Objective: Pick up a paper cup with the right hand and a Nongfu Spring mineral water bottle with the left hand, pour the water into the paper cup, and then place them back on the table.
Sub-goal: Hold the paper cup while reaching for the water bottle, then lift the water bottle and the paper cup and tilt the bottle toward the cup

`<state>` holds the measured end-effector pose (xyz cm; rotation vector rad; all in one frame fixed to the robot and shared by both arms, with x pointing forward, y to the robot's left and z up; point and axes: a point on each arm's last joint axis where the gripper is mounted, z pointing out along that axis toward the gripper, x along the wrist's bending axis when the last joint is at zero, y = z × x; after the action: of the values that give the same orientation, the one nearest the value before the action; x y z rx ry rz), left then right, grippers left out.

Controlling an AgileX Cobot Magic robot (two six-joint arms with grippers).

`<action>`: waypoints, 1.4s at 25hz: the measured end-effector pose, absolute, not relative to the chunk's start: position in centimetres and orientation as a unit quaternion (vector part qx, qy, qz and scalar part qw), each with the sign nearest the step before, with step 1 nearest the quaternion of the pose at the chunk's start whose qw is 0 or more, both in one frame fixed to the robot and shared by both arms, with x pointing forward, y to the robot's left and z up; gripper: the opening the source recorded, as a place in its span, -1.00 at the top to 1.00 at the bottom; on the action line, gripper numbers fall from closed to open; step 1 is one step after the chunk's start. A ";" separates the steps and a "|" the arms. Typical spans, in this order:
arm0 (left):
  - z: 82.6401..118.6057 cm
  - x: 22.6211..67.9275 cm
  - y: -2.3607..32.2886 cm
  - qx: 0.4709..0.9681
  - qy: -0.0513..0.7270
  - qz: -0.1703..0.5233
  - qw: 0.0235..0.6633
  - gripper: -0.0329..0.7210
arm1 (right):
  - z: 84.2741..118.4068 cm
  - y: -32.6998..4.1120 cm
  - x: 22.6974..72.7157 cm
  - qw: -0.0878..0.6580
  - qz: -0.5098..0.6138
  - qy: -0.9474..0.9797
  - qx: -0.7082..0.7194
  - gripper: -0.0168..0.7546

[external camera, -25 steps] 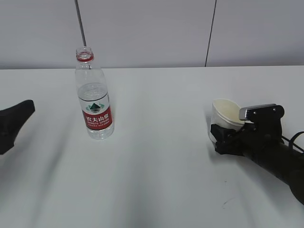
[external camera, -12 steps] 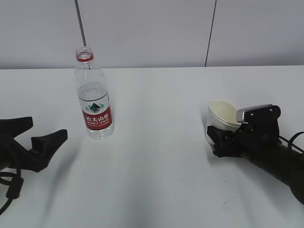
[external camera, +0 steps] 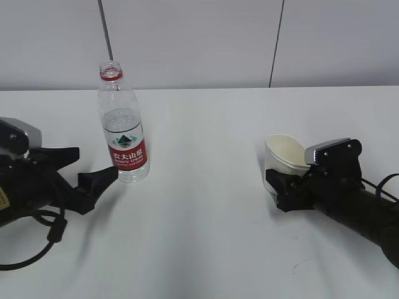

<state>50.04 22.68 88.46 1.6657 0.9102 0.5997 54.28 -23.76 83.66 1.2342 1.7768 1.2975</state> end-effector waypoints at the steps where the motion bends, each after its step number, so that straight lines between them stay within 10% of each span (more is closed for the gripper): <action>1: 88.4 50.3 22.2 0.704 0.379 0.250 0.547 -0.72 | 83.7 -23.8 54.3 0.304 0.490 0.671 0.466 -0.28; 24: 85.7 57.2 17.5 0.664 0.397 0.286 0.565 -0.64 | 83.6 -23.1 54.0 0.286 0.500 0.692 0.435 -0.27; 35: 85.7 57.1 17.4 0.668 0.390 0.283 0.567 -0.12 | 83.6 -22.1 53.2 0.250 0.516 0.727 0.378 -0.27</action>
<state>57.11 17.37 85.70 1.5707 0.9166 0.6640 53.23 -22.06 83.59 1.0292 1.9789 1.4063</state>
